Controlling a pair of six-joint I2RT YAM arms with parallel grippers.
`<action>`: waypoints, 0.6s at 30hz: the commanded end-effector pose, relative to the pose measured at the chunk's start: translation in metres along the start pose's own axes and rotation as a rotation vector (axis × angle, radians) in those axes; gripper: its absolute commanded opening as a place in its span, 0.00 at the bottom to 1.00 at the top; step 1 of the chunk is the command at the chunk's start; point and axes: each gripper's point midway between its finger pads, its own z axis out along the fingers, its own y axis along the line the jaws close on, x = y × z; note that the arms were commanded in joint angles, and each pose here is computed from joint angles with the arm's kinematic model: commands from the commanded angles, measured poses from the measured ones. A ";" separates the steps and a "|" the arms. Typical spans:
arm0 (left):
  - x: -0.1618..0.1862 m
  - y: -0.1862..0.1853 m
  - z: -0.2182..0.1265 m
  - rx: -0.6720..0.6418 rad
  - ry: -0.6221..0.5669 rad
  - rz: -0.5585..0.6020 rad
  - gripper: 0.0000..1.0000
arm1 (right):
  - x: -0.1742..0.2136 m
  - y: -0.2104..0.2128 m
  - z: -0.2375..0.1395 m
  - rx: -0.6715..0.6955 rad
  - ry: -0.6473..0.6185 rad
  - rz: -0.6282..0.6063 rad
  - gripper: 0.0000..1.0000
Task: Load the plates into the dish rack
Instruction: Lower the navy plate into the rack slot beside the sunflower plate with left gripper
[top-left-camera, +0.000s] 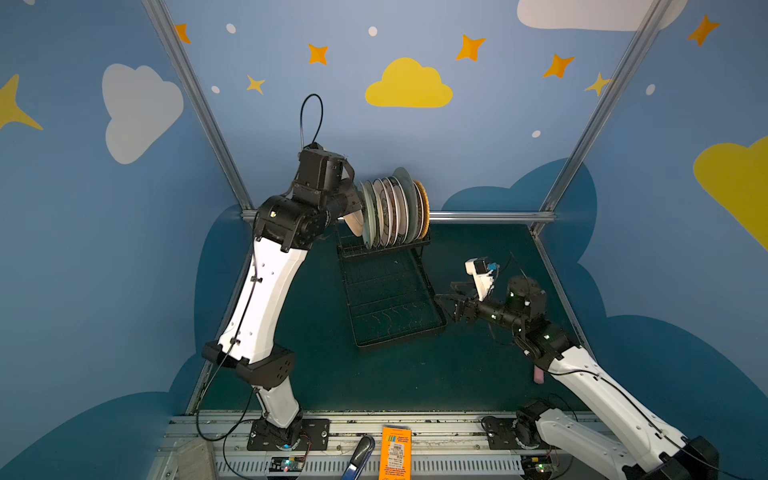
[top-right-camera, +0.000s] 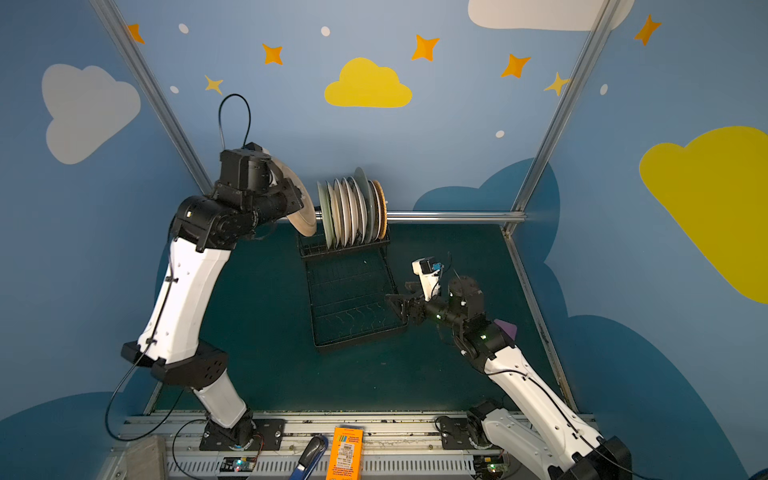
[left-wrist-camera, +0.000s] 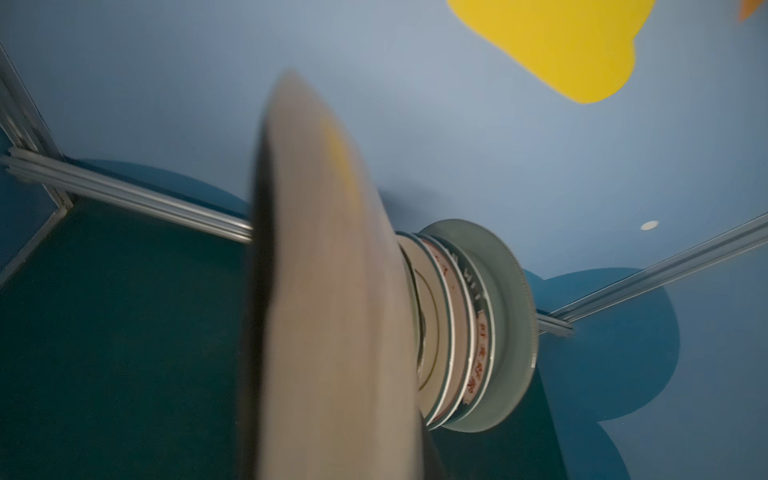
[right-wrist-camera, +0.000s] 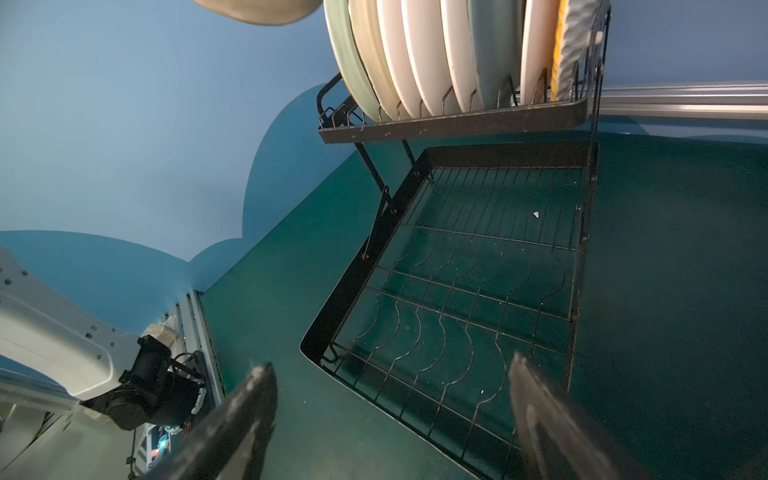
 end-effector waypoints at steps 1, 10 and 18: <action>-0.028 -0.009 -0.011 0.076 -0.073 -0.067 0.03 | -0.007 -0.001 0.003 0.015 -0.035 -0.021 0.86; -0.025 0.001 0.023 -0.005 -0.070 -0.040 0.03 | -0.001 0.000 0.010 -0.012 -0.020 0.011 0.86; -0.019 0.008 0.044 -0.051 -0.054 -0.008 0.03 | 0.002 -0.007 0.013 0.015 -0.019 0.040 0.86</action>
